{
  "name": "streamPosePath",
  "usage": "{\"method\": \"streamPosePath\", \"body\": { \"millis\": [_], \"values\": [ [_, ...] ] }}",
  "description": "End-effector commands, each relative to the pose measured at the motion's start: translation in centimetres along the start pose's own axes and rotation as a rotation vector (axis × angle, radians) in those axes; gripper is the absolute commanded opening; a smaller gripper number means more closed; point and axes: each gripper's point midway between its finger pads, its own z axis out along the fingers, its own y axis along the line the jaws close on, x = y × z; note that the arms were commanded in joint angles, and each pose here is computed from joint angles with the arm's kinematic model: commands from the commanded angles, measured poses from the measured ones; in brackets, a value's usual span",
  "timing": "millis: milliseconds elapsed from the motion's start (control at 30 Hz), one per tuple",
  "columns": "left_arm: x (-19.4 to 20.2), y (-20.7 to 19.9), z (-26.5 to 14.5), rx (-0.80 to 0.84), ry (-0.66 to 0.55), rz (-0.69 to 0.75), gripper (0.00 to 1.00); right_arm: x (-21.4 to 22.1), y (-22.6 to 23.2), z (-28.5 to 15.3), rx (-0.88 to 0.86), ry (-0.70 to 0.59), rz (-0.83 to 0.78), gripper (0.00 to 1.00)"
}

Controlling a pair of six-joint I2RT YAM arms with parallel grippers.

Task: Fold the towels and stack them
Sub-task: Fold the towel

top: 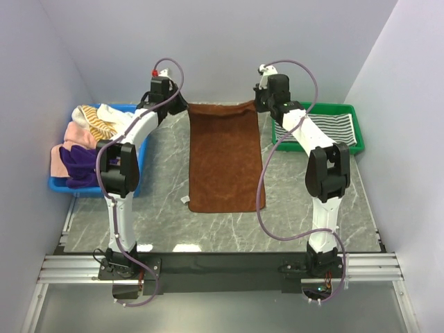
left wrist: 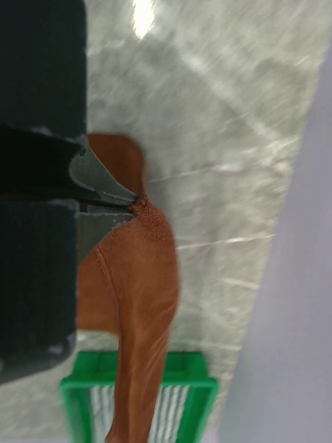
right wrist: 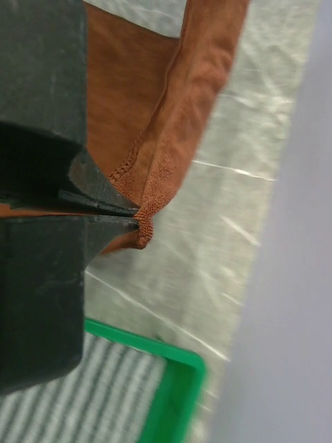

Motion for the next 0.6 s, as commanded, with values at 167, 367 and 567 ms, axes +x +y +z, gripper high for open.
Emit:
{"method": "streamPosePath", "body": {
  "millis": [167,367,567],
  "values": [
    [4.4,-2.2,-4.8,0.081,0.216,-0.15,0.01,3.4,0.6,-5.3,-0.027,0.215,0.181,0.0],
    [7.8,-0.3,-8.1,-0.004,0.307,-0.175,0.0,6.5,0.5,-9.5,0.009,0.335,0.24,0.0],
    [11.1,0.7,-12.1,-0.035,0.362,-0.196,0.01,10.4,1.9,-13.7,-0.014,0.423,0.317,0.0]
  ]
}}
